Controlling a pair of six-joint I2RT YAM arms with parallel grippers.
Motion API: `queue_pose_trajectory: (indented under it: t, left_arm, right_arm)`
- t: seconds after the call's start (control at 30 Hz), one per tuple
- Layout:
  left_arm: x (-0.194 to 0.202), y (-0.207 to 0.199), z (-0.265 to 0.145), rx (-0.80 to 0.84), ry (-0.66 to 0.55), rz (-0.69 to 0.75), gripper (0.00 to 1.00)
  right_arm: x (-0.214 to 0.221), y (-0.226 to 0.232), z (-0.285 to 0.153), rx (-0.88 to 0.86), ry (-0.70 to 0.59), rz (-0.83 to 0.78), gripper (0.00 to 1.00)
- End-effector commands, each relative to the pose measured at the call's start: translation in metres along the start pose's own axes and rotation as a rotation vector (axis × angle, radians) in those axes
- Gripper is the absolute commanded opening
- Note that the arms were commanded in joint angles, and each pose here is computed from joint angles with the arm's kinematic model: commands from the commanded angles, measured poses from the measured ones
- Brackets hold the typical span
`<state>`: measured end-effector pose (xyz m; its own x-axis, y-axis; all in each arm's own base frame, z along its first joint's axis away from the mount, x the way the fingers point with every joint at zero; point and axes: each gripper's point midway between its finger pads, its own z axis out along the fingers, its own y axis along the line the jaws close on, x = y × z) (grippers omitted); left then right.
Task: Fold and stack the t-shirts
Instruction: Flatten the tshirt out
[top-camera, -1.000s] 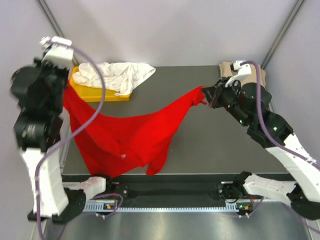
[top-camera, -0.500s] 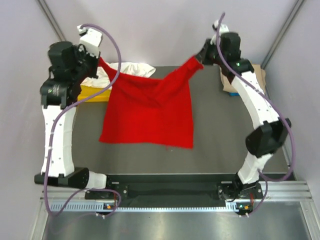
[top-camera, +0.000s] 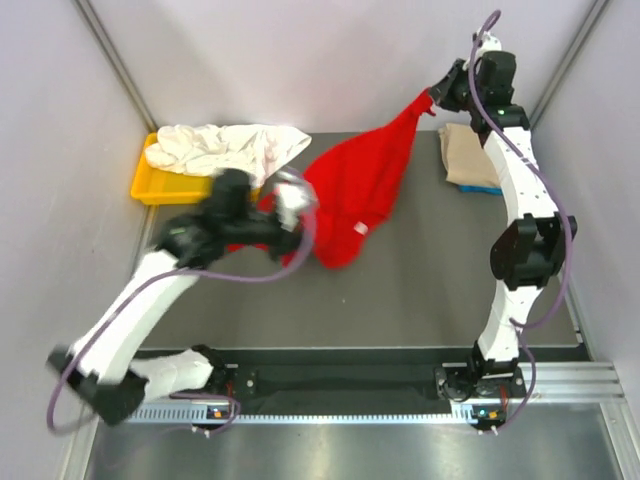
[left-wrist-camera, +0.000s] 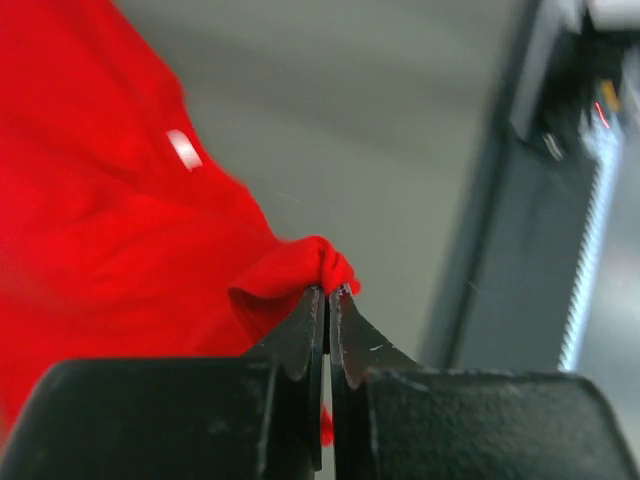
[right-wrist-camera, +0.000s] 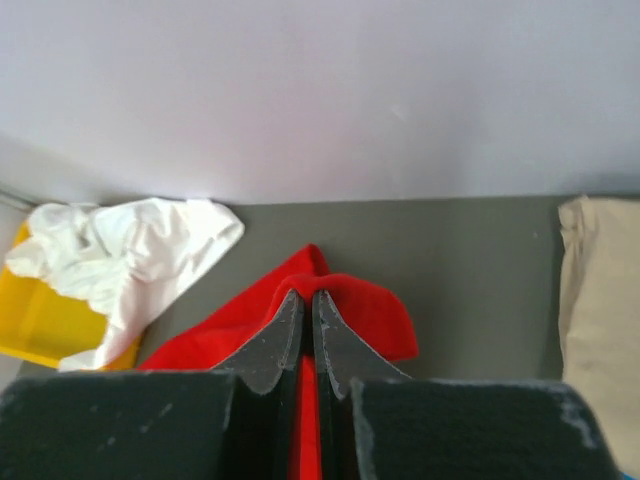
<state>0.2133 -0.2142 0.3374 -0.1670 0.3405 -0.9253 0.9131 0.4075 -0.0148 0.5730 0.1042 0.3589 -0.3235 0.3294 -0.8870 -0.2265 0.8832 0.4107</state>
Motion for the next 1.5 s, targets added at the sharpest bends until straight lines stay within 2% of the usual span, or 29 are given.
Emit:
queue_pose_trajectory:
  t: [0.0, 0.03, 0.07, 0.1, 0.17, 0.2, 0.23, 0.27, 0.33, 0.37, 0.43, 0.47, 0.5, 0.53, 0.57, 0.6, 0.63, 0.67, 0.7, 0.73, 0.8, 0.87, 0.97, 1.1, 1.27, 1.3, 1.37, 1.4, 1.47]
  left_arm:
    - [0.053, -0.067, 0.084, 0.202, 0.202, 0.072, 0.0]
    - [0.06, -0.077, 0.096, 0.244, 0.235, 0.098, 0.0]
    - [0.082, -0.076, 0.118, 0.23, 0.33, 0.094, 0.0]
    - [0.082, -0.095, 0.13, 0.271, 0.357, 0.148, 0.0]
    - [0.11, -0.122, 0.152, 0.336, 0.465, 0.215, 0.12]
    - [0.116, -0.128, 0.158, 0.353, 0.481, 0.241, 0.47]
    - [0.121, -0.137, 0.163, 0.391, 0.488, 0.274, 0.82]
    - [0.131, -0.143, 0.168, 0.421, 0.522, 0.284, 0.99]
    - [0.128, -0.145, 0.17, 0.432, 0.531, 0.306, 0.99]
    - [0.126, -0.132, 0.168, 0.382, 0.553, 0.305, 0.99]
    - [0.123, -0.088, 0.162, 0.231, 0.562, 0.31, 0.99]
    - [0.112, -0.037, 0.146, 0.097, 0.526, 0.257, 0.99]
    - [0.119, -0.003, 0.137, 0.011, 0.516, 0.232, 0.99]
    - [0.122, 0.032, 0.122, -0.082, 0.506, 0.202, 0.99]
    - [0.126, 0.091, 0.084, -0.242, 0.48, 0.13, 0.97]
    - [0.154, 0.113, 0.067, -0.295, 0.517, 0.129, 0.95]
    - [0.153, 0.136, 0.05, -0.376, 0.479, 0.143, 0.87]
    - [0.172, 0.165, 0.023, -0.477, 0.511, 0.107, 0.83]
    - [0.2, 0.172, 0.012, -0.493, 0.565, 0.116, 0.8]
    - [0.209, 0.187, 0.006, -0.535, 0.563, 0.121, 0.77]
    - [0.243, 0.208, -0.017, -0.572, 0.601, 0.069, 0.78]
    - [0.272, 0.229, -0.029, -0.586, 0.636, 0.006, 0.82]
    - [0.301, 0.254, -0.04, -0.609, 0.675, -0.073, 0.84]
    - [0.313, 0.255, -0.024, -0.543, 0.646, -0.131, 0.83]
    - [0.329, 0.239, -0.005, -0.436, 0.611, -0.197, 0.78]
    - [0.332, 0.235, -0.003, -0.422, 0.609, -0.211, 0.76]
    - [0.334, 0.227, 0.002, -0.38, 0.598, -0.238, 0.62]
    - [0.333, 0.225, 0.004, -0.364, 0.593, -0.241, 0.58]
    - [0.331, 0.216, 0.009, -0.313, 0.575, -0.262, 0.41]
  right_arm:
    - [0.018, -0.051, 0.022, 0.11, 0.038, 0.023, 0.0]
    - [0.02, -0.058, 0.025, 0.127, 0.044, 0.026, 0.0]
    - [0.034, -0.074, 0.033, 0.161, 0.082, 0.04, 0.0]
    - [0.023, -0.077, 0.034, 0.178, 0.061, 0.029, 0.0]
    - [0.033, -0.092, 0.04, 0.217, 0.093, 0.032, 0.05]
    - [0.032, -0.094, 0.041, 0.224, 0.093, 0.026, 0.11]
    - [0.028, -0.095, 0.04, 0.238, 0.085, 0.02, 0.35]
    - [0.034, -0.099, 0.036, 0.264, 0.109, 0.026, 0.48]
    - [0.042, -0.109, 0.025, 0.332, 0.144, 0.02, 0.69]
    - [0.041, -0.105, 0.006, 0.355, 0.169, 0.015, 0.71]
    - [0.074, -0.117, -0.022, 0.432, 0.27, 0.006, 0.76]
    - [0.057, -0.092, -0.054, 0.409, 0.23, -0.011, 0.77]
    - [0.116, -0.11, -0.074, 0.498, 0.342, -0.011, 0.79]
    - [0.135, -0.103, -0.089, 0.496, 0.353, -0.022, 0.81]
    - [0.122, -0.065, -0.11, 0.429, 0.252, -0.036, 0.81]
    - [0.19, -0.077, -0.13, 0.467, 0.368, -0.028, 0.81]
    - [0.21, -0.067, -0.139, 0.443, 0.378, -0.022, 0.81]
    - [0.225, -0.041, -0.156, 0.395, 0.374, 0.007, 0.8]
    - [0.278, -0.045, -0.175, 0.399, 0.475, 0.022, 0.78]
    - [0.288, -0.03, -0.185, 0.35, 0.468, 0.043, 0.77]
    - [0.35, -0.005, -0.209, 0.28, 0.589, 0.089, 0.73]
    - [0.386, 0.021, -0.229, 0.212, 0.681, 0.063, 0.72]
    - [0.429, 0.041, -0.253, 0.204, 0.793, 0.057, 0.71]
    - [0.456, 0.04, -0.27, 0.233, 0.851, 0.027, 0.68]
    - [0.482, 0.031, -0.276, 0.253, 0.904, 0.041, 0.58]
    - [0.485, 0.027, -0.279, 0.263, 0.911, 0.04, 0.48]
    - [0.488, 0.028, -0.279, 0.25, 0.912, 0.053, 0.35]
    - [0.491, 0.031, -0.282, 0.227, 0.928, 0.064, 0.21]
    - [0.487, 0.037, -0.281, 0.2, 0.916, 0.072, 0.06]
